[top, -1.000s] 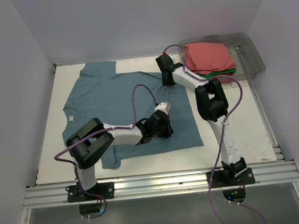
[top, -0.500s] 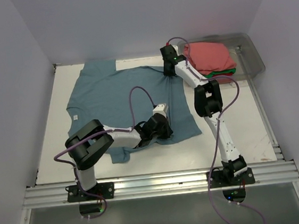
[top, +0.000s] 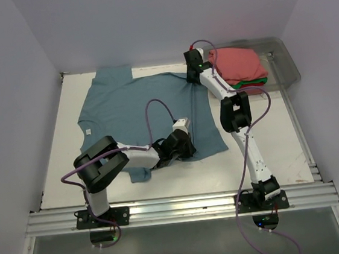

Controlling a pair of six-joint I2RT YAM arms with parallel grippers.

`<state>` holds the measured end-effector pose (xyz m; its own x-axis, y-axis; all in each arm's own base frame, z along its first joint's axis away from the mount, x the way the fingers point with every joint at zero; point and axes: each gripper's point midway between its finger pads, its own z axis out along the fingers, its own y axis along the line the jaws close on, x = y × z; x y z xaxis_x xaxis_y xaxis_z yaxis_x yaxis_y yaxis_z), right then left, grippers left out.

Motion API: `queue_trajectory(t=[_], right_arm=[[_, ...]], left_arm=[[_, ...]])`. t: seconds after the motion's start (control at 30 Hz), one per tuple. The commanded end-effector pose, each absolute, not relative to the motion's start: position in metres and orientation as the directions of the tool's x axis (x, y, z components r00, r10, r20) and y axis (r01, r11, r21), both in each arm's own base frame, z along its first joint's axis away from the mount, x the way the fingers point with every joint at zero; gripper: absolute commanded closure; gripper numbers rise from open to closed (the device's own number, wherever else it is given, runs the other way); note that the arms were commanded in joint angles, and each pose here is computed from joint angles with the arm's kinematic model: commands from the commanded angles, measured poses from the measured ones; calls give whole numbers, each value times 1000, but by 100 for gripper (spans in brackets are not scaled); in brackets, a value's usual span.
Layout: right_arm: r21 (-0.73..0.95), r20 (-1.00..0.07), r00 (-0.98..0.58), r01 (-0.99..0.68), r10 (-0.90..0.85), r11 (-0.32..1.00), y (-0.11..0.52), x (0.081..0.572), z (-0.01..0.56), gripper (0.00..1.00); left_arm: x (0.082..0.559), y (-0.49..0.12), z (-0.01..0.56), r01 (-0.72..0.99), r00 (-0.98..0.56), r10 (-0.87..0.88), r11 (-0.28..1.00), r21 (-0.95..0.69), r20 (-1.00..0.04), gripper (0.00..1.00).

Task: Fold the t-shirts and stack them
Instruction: Flatten out the tshirt

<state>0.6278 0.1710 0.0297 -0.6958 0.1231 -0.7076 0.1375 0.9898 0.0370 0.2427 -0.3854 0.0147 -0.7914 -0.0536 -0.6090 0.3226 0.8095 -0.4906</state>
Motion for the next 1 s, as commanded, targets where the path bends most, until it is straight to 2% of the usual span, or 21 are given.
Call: queue_trajectory(t=[0.0, 0.5, 0.97], right_arm=[[11, -764, -630, 204, 139, 979, 133, 653, 23, 100], [4, -846, -525, 171, 95, 985, 132, 669, 60, 100], [0, -848, -524, 152, 80, 988, 132, 661, 74, 100]], left_arm=[[193, -354, -32, 306, -875, 86, 861, -407, -476, 100], [191, -355, -31, 313, -872, 97, 864, -394, -480, 100], [192, -357, -34, 317, -873, 106, 866, -387, -477, 100]])
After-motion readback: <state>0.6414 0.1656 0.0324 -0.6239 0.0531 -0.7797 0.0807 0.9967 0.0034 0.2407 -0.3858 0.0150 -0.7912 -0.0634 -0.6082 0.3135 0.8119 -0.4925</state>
